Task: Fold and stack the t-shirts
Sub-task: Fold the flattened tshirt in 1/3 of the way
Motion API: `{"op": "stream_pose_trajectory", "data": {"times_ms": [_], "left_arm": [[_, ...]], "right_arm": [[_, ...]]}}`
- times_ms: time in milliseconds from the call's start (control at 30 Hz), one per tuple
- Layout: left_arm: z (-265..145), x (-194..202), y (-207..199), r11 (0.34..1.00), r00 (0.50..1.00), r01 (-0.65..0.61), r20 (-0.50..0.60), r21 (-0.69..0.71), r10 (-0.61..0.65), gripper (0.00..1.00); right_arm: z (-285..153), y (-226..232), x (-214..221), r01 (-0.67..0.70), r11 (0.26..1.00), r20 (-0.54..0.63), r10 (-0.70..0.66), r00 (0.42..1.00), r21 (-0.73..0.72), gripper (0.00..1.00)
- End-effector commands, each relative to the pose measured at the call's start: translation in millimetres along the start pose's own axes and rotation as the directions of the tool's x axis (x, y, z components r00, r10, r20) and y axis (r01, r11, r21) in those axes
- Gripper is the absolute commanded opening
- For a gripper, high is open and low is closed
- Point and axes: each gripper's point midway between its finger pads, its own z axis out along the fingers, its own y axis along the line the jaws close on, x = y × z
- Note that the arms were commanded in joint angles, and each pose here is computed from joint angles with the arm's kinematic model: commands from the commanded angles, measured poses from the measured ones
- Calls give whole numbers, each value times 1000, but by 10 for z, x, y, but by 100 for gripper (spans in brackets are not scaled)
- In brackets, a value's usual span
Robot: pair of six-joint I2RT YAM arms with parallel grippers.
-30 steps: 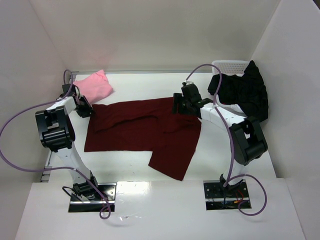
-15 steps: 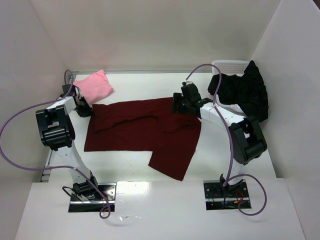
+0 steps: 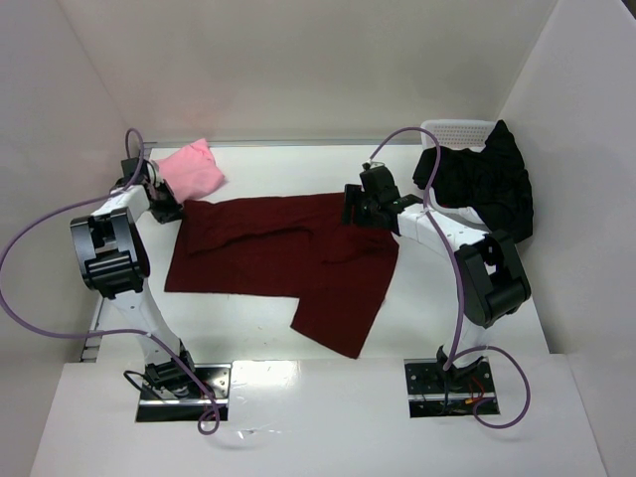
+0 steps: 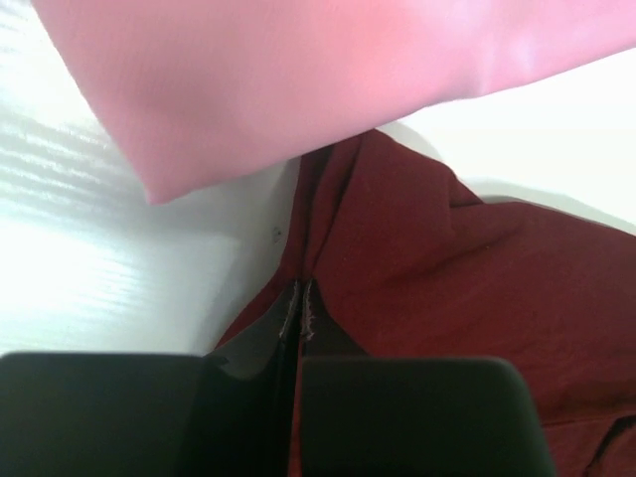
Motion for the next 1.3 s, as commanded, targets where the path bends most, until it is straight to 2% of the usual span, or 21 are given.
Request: {"op": "stream_pose_trajectory", "data": {"times_ms": [0, 300, 367, 433, 667, 700, 733, 867, 1000, 1133, 1267], "left_arm": [[30, -126, -61, 999, 999, -36, 21, 32, 35, 0], [-61, -369, -204, 997, 996, -46, 74, 68, 41, 0], [-87, -436, -183, 997, 995, -42, 88, 67, 36, 6], [-76, -468, -142, 997, 995, -35, 91, 63, 29, 6], [22, -395, -108, 998, 998, -27, 63, 64, 23, 6], [35, -359, -93, 998, 998, -24, 55, 62, 21, 9], [68, -335, -77, 998, 999, -21, 46, 60, 18, 25], [31, -286, -52, 999, 999, -26, 33, 46, 25, 55], [-167, -277, 35, 1000, 998, -28, 56, -4, 28, 63], [-428, -334, 1, 999, 994, -44, 99, -23, 46, 66], [-710, -376, -87, 998, 988, -66, 142, -15, 67, 69]], "right_arm": [[-37, 44, -209, -19, 1000, 53, 19, 998, -4, 74], [-64, 45, -242, -29, 1000, 65, 29, 997, 0, 74], [-64, 45, -242, -29, 1000, 65, 29, 997, 0, 74], [-54, 30, -203, -37, 999, 57, 37, 998, 3, 74], [-65, -22, -138, -37, 999, 46, 36, 998, 21, 74], [-65, -23, -138, -37, 999, 46, 36, 998, 21, 74], [-96, -29, -177, -38, 999, 61, 36, 997, 27, 74], [-92, -79, -104, -46, 998, 42, 44, 998, 48, 74], [-152, -112, -22, -66, 996, 8, 66, 998, 67, 74], [-213, -100, 304, -92, 996, -73, 93, 993, 20, 74], [-183, -187, 759, -116, 993, -198, 119, 973, 29, 69]]}}
